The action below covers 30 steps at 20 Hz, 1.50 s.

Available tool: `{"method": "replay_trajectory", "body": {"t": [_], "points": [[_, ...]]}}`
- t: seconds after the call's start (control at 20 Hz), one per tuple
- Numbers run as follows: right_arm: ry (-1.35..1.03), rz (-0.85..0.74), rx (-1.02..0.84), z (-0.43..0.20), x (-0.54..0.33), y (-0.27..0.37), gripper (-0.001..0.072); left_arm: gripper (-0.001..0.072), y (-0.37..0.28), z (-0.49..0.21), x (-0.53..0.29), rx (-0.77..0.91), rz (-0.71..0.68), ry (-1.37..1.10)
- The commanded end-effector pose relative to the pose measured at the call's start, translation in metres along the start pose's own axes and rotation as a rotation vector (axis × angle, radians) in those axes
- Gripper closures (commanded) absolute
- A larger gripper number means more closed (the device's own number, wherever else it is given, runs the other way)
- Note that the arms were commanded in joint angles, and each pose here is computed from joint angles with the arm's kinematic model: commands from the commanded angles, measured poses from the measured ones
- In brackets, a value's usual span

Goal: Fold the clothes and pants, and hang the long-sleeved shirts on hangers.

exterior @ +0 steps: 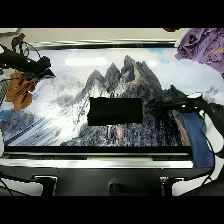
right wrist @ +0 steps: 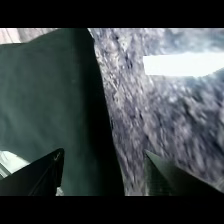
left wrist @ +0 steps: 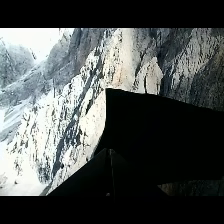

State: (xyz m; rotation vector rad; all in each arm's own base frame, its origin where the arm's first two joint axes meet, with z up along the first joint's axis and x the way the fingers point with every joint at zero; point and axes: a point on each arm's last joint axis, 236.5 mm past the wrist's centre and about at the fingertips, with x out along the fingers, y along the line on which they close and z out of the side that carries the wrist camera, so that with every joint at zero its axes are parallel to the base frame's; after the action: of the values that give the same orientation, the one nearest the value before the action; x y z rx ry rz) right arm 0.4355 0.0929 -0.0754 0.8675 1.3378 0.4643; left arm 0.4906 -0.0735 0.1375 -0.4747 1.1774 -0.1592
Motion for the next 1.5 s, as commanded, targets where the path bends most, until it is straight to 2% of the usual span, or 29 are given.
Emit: {"method": "replay_trajectory", "body": {"t": [0.0,0.1,0.2,0.25,0.3,0.55,0.8,1.15,1.3,1.45], "points": [[0.036,0.008,-0.015,-0.008,0.037,0.000,0.0181,0.0690,0.000,0.000,0.000,0.000,0.001,0.001],[0.062,0.002,-0.025,-0.016,0.051,0.003,0.0198,0.0690,0.000,0.000,0.000,-0.002,0.000,0.000],[0.069,-0.004,-0.043,-0.020,0.059,0.008,0.0371,0.0691,0.000,0.000,0.000,-0.002,0.001,0.000],[0.069,0.003,-0.045,-0.020,0.061,0.012,0.0535,0.0690,0.000,0.000,0.000,-0.002,0.000,0.000],[0.058,0.029,-0.041,-0.018,0.059,0.020,0.0666,0.0691,0.000,0.000,0.000,-0.002,0.000,0.000],[-0.136,0.053,-0.150,0.049,0.002,0.077,0.0680,0.0690,0.000,0.000,0.000,-0.002,0.000,0.000],[-0.389,-0.082,-0.143,0.131,-0.087,0.090,0.0680,0.0690,0.000,0.000,0.000,-0.002,0.000,0.000],[-0.673,-0.232,0.066,0.184,-0.224,0.034,0.0681,0.0690,0.000,0.000,0.000,-0.002,0.001,0.000],[-0.771,-0.270,0.198,0.181,-0.284,0.010,0.0681,0.0690,0.000,0.000,0.001,-0.002,0.000,0.001],[-0.878,-0.376,0.301,0.164,-0.338,-0.008,0.0681,0.0691,0.000,0.000,0.001,-0.001,0.000,0.001]]}}
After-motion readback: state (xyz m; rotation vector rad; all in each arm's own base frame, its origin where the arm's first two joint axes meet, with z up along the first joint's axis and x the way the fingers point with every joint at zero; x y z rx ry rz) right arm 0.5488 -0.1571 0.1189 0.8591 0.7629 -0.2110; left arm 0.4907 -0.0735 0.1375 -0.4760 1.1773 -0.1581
